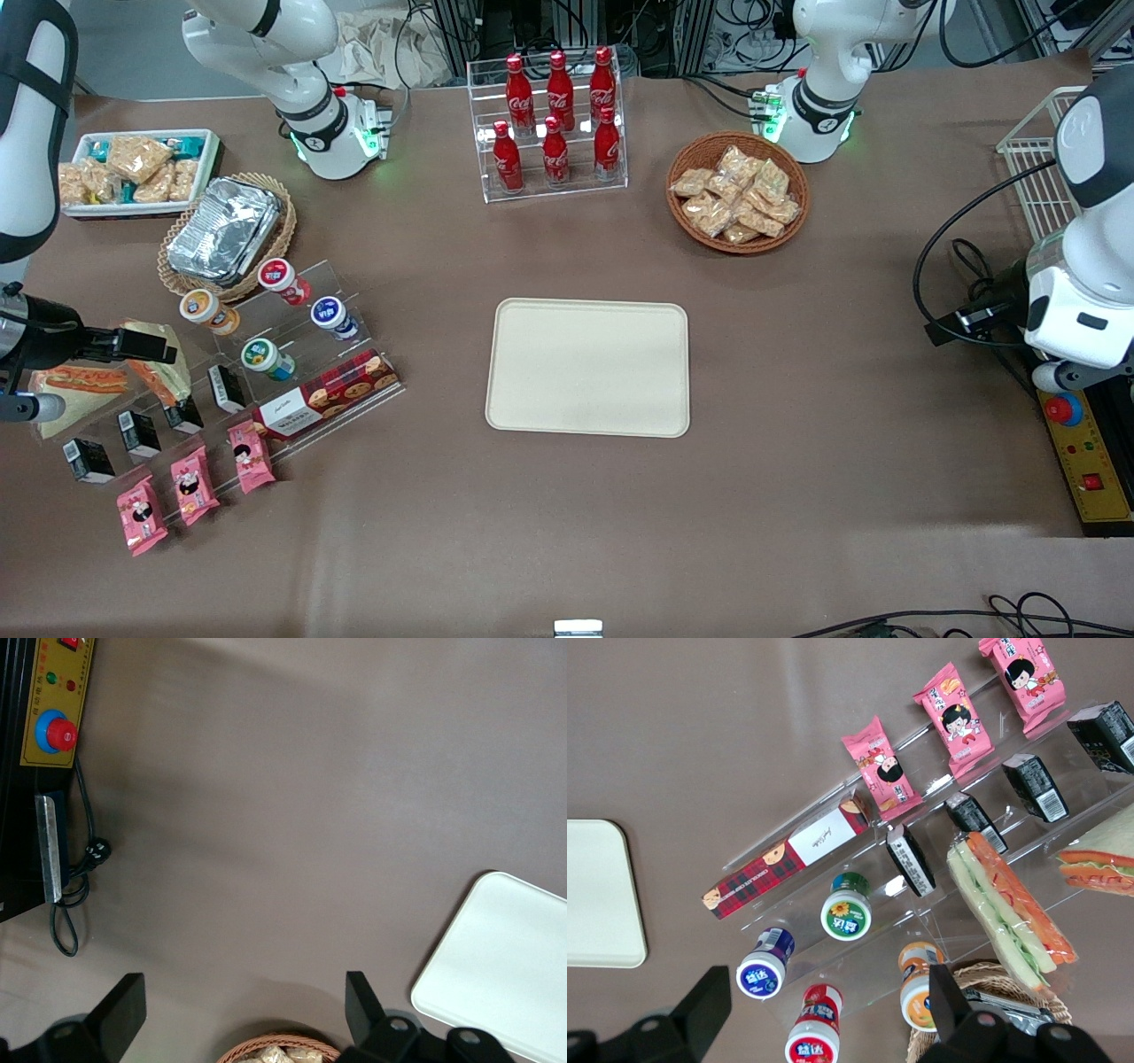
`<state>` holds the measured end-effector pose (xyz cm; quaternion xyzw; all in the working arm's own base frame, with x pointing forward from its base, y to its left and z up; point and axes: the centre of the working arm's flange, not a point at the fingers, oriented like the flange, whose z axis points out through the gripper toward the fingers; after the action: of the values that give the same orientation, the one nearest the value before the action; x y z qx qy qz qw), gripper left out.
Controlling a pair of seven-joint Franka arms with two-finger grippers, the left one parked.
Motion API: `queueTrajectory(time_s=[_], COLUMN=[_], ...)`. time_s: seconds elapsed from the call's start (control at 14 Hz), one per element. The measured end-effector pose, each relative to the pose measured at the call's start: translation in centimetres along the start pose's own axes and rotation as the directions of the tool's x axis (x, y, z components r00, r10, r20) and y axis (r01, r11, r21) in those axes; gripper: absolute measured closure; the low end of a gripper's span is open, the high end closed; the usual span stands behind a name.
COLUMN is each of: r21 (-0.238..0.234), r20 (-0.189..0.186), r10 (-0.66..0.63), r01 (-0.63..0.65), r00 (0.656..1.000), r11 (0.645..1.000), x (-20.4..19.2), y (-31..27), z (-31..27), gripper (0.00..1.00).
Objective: Place sandwich on tray
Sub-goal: 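Move the right gripper toward the wrapped sandwiches on the acrylic rack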
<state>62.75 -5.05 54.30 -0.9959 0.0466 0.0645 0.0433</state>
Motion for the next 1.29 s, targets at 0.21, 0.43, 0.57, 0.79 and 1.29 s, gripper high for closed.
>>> queueTrajectory(time_s=[0.21, 0.43, 0.57, 0.79, 1.29], r21=[0.0, 0.0, 0.002, 0.005, 0.002], r20=[0.0, 0.0, 0.003, 0.008, 0.007], r10=[0.0, 0.002, 0.02, 0.036, 0.057], r01=[0.0, -0.002, -0.02, -0.036, -0.057], r00=[1.0, 1.0, 1.0, 0.999, 0.998], r11=[1.0, 1.0, 1.0, 0.999, 0.998], x=[0.0, 0.0, 0.0, -0.1, -0.1], y=[0.0, 0.1, 1.2, 2.4, 3.3], z=[0.0, 0.0, 0.0, 0.1, 0.0], gripper=[0.0, 0.0, 0.0, 0.0, 0.0])
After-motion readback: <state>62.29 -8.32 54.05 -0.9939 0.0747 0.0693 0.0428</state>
